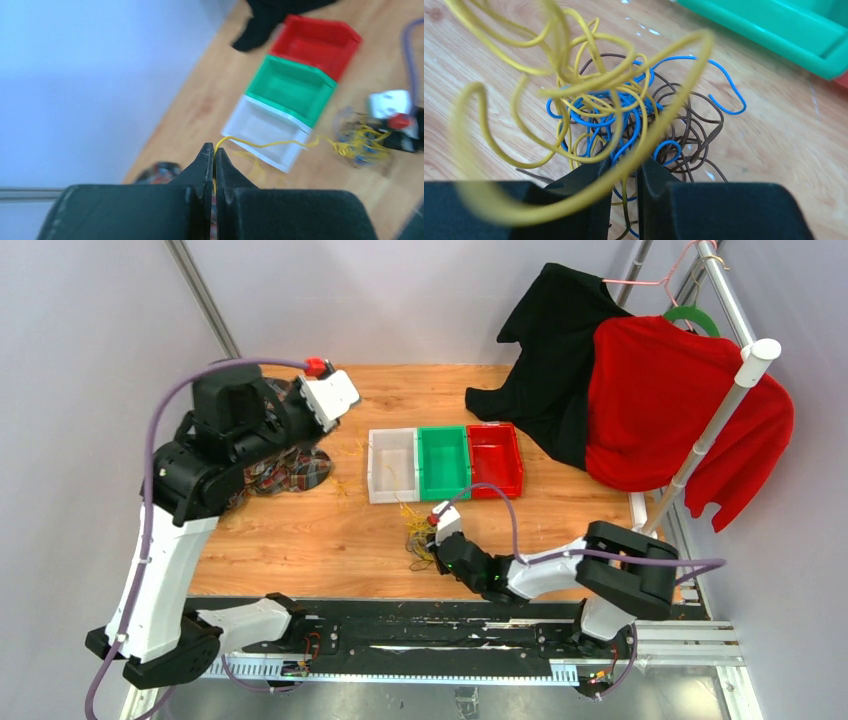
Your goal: Untangle the cables
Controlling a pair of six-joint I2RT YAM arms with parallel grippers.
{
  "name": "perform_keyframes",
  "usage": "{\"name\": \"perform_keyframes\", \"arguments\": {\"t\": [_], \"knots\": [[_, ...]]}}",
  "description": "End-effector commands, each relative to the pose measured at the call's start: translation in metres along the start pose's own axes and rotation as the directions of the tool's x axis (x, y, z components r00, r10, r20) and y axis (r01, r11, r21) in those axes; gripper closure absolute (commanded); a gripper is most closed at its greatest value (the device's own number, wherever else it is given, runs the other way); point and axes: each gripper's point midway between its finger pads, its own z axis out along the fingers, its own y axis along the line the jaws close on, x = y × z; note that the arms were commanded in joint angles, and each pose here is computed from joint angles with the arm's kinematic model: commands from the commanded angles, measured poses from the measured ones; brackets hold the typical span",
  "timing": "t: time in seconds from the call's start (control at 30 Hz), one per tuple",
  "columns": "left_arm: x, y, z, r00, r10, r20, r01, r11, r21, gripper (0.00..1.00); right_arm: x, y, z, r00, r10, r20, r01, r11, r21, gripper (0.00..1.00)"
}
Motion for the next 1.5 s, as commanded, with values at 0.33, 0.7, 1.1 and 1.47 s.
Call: {"name": "perform_keyframes", "arguments": {"t": [0.33,0.7,1.1,1.47], "knots": [[-0.166,0.181,-0.131,0.896,0.354,0.27,0.01,0.591,-0.807,1.0,0.044,-0.055,-0.048,0.987,0.145,-0.064,-0.132,0.977,0.166,0.8],[-0.213,0.156,-0.087,0.808,0.322,0.493,0.041,0.804,-0.593,1.0,-0.066,-0.029,-0.074,0.984,0.13,0.122,-0.134,0.991,0.022,0.34],[-0.27,0.083,-0.015,0.647,0.243,0.722,-0.039,0.957,-0.287,1.0,-0.182,-0.071,-0.116,0.916,0.12,0.383,-0.171,0.98,0.101,0.32],[-0.29,0.044,0.072,0.648,0.211,0.732,-0.069,0.973,-0.219,1.0,-0.179,-0.184,-0.124,0.868,0.193,0.458,-0.363,0.875,0.32,0.34]]}}
